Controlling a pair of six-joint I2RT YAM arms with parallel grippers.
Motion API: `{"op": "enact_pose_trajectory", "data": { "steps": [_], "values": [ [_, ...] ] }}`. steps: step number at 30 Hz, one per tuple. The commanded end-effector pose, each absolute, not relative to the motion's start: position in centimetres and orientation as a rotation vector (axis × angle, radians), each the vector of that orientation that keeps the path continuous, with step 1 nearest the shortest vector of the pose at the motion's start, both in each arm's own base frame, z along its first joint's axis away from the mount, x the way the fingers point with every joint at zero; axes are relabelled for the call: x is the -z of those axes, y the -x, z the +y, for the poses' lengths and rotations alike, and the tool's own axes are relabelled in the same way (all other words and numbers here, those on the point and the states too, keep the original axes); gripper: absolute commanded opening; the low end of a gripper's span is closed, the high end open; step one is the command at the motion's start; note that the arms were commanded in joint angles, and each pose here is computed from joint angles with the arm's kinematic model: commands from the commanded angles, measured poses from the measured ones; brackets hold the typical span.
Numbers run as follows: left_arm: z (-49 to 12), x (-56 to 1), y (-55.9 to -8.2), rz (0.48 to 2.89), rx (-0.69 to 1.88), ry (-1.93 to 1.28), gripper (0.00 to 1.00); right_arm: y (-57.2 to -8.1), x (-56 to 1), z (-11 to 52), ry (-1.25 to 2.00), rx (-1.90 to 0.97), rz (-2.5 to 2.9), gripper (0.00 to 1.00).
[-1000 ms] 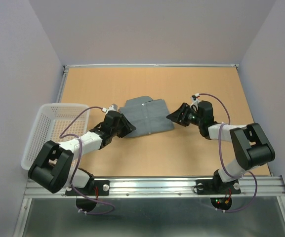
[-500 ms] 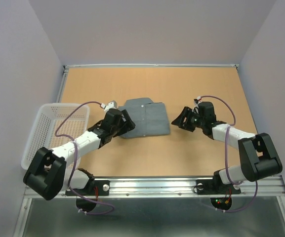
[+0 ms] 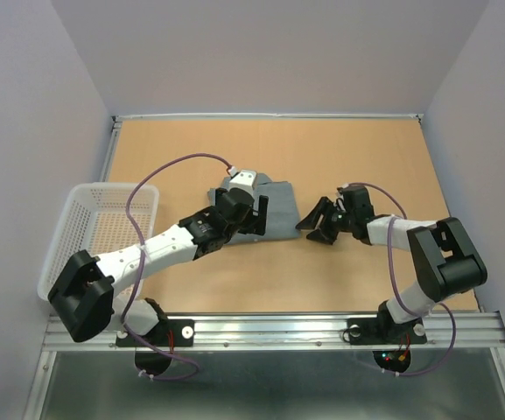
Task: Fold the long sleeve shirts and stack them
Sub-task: Fold the shirt
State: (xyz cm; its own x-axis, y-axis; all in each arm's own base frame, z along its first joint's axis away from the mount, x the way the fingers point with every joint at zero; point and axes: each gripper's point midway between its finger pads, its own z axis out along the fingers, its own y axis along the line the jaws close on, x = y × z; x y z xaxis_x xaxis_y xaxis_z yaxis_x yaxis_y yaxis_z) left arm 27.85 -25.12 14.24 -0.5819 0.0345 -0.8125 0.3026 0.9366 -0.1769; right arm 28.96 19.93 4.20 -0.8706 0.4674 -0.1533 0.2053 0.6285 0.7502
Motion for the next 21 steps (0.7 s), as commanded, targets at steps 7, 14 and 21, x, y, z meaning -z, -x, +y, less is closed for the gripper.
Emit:
{"op": "enact_pose_trajectory", "data": {
  "steps": [7,14,21],
  "values": [
    [-26.4,-15.8,-27.6,2.068,0.205,-0.502,0.93,-29.0,-3.5,23.3,-0.53,-1.181,2.544,0.53],
    [-29.4,-13.5,-25.4,2.026,0.154,-0.772,0.91,-29.9,-5.3,23.6,-0.472,-1.196,2.489,0.16],
    [-32.7,-11.2,-24.0,1.929,0.077,-0.94,0.92,-30.3,-7.4,24.1,-0.424,-1.237,2.455,0.01]
  ]
}}
